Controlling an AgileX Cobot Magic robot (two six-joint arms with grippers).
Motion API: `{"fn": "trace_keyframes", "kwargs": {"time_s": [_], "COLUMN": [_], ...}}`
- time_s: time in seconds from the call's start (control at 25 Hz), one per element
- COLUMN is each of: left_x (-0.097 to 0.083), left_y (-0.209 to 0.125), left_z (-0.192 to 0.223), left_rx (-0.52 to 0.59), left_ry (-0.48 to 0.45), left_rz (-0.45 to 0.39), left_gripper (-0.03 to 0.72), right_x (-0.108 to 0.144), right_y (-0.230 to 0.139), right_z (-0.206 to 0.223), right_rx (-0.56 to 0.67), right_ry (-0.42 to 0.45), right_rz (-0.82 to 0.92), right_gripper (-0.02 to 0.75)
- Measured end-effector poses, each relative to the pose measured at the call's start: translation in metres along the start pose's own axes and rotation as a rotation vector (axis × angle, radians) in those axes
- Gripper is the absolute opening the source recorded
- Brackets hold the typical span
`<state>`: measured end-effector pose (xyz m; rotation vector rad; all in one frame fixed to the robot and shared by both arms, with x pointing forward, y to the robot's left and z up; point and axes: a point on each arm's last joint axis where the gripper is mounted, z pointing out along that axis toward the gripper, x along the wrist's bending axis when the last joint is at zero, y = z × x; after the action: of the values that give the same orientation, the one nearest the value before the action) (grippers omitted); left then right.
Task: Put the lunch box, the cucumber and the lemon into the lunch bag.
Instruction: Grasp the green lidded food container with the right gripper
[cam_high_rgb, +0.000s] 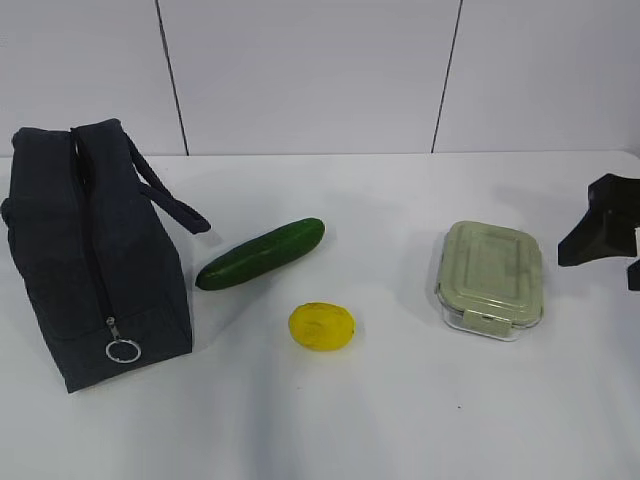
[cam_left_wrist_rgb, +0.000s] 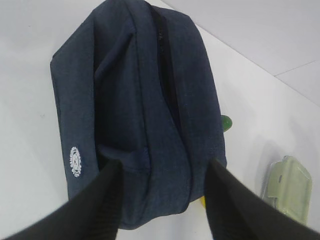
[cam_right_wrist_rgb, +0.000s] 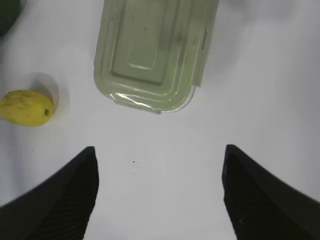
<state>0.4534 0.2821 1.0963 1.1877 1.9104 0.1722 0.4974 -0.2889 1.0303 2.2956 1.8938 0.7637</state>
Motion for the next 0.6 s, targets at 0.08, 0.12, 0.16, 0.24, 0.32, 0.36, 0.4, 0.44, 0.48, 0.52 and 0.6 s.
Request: {"fn": "trace_keyframes", "kwargs": {"time_s": [0.08, 0.12, 0.16, 0.24, 0.32, 0.36, 0.4, 0.44, 0.48, 0.52, 0.6], "left_x": [0.000, 0.000, 0.000, 0.000, 0.000, 0.000, 0.000, 0.000, 0.000, 0.000, 0.001], "left_y": [0.001, 0.001, 0.001, 0.001, 0.001, 0.001, 0.001, 0.001, 0.001, 0.001, 0.001], "left_z": [0.000, 0.000, 0.000, 0.000, 0.000, 0.000, 0.000, 0.000, 0.000, 0.000, 0.000], "left_rx": [-0.007, -0.007, -0.009, -0.010, -0.014, -0.014, -0.014, -0.014, -0.014, -0.014, -0.015], "left_ry": [0.000, 0.000, 0.000, -0.001, 0.000, 0.001, 0.001, 0.003, 0.004, 0.004, 0.007], "left_rz": [0.001, 0.000, 0.000, 0.000, 0.002, 0.003, 0.003, 0.005, 0.006, 0.006, 0.012], "left_gripper": [0.384, 0.384, 0.384, 0.384, 0.384, 0.384, 0.384, 0.384, 0.384, 0.384, 0.384], "right_x": [-0.007, -0.010, -0.014, -0.022, -0.029, -0.032, -0.035, -0.038, -0.041, -0.043, -0.049], "right_y": [0.005, 0.007, 0.009, 0.013, 0.016, 0.018, 0.020, 0.022, 0.024, 0.025, 0.026], "right_z": [0.005, 0.006, 0.008, 0.011, 0.015, 0.018, 0.020, 0.023, 0.027, 0.029, 0.038], "right_rx": [0.002, -0.002, -0.005, -0.013, -0.005, -0.002, -0.005, -0.007, -0.007, -0.012, 0.003], "right_ry": [0.043, 0.065, 0.079, 0.116, 0.148, 0.167, 0.182, 0.203, 0.223, 0.239, 0.257], "right_rz": [0.038, 0.047, 0.054, 0.079, 0.086, 0.095, 0.091, 0.093, 0.101, 0.101, 0.093], "right_gripper": [0.580, 0.580, 0.580, 0.580, 0.580, 0.580, 0.580, 0.580, 0.579, 0.579, 0.579]}}
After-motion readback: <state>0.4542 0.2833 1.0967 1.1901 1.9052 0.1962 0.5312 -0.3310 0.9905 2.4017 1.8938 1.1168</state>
